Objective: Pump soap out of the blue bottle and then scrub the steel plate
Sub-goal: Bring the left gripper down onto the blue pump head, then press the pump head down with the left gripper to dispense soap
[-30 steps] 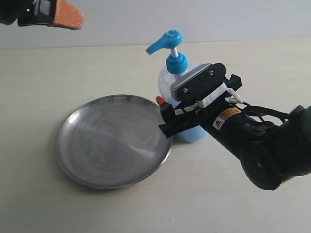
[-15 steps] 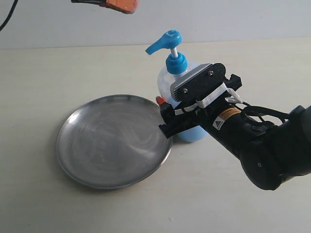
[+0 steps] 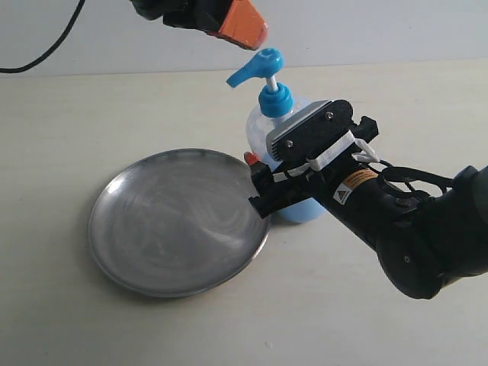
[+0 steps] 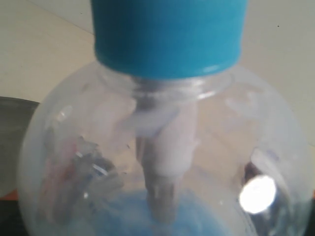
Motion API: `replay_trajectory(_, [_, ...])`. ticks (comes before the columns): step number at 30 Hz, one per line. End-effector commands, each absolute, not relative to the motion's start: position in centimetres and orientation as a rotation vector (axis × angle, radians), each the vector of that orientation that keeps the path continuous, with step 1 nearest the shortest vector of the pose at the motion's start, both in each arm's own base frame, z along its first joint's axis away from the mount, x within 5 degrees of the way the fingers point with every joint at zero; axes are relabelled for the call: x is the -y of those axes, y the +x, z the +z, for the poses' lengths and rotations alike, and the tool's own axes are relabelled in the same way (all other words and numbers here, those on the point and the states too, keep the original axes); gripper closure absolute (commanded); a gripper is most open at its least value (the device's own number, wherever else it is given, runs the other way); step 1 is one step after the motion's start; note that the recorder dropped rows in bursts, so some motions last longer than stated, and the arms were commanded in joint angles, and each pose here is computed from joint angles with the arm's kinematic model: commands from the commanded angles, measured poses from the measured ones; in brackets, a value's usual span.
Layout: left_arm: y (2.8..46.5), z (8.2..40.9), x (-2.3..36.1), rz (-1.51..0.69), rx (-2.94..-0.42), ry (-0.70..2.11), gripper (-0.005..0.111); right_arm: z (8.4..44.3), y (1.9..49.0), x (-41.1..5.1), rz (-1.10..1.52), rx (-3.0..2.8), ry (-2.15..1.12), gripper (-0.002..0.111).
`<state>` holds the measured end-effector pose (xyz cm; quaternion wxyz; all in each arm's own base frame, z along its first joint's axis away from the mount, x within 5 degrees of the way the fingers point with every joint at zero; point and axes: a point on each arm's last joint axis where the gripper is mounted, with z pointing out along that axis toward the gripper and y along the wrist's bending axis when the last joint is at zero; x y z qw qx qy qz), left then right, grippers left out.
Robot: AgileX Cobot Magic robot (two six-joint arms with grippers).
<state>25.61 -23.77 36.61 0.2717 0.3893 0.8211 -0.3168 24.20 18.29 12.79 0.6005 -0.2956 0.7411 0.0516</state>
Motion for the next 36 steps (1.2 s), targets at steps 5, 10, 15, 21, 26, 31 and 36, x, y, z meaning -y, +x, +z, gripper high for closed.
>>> replay_trajectory(5, [26.7,35.5,25.0,-0.843,-2.211,1.006,0.107,12.2,23.9,-18.2,0.106,-1.743,-0.735,0.108])
replay_trajectory(10, [27.4,35.3,25.1,-0.803,-2.192,0.976,0.107,12.2,23.9,-18.2,0.106,-1.743,-0.735,0.108])
replay_trajectory(15, [27.8,34.8,25.3,-0.795,-2.194,0.964,0.107,12.2,23.9,-18.3,0.107,-1.742,-0.737,0.108])
replay_trajectory(21, [28.4,33.8,25.7,-0.787,-2.217,0.961,0.107,12.2,23.9,-18.3,0.107,-1.742,-0.737,0.108])
replay_trajectory(26, [28.7,33.3,25.7,-0.759,-2.223,0.974,0.107,12.2,23.9,-18.3,0.107,-1.742,-0.737,0.108])
replay_trajectory(31, [28.9,33.2,25.5,-0.719,-2.235,0.964,0.107,12.2,23.8,-18.4,0.113,-1.735,-0.752,0.108])
replay_trajectory(36, [28.7,33.0,25.5,-0.725,-2.256,0.979,0.107,12.2,23.8,-18.5,0.127,-1.732,-0.758,0.108])
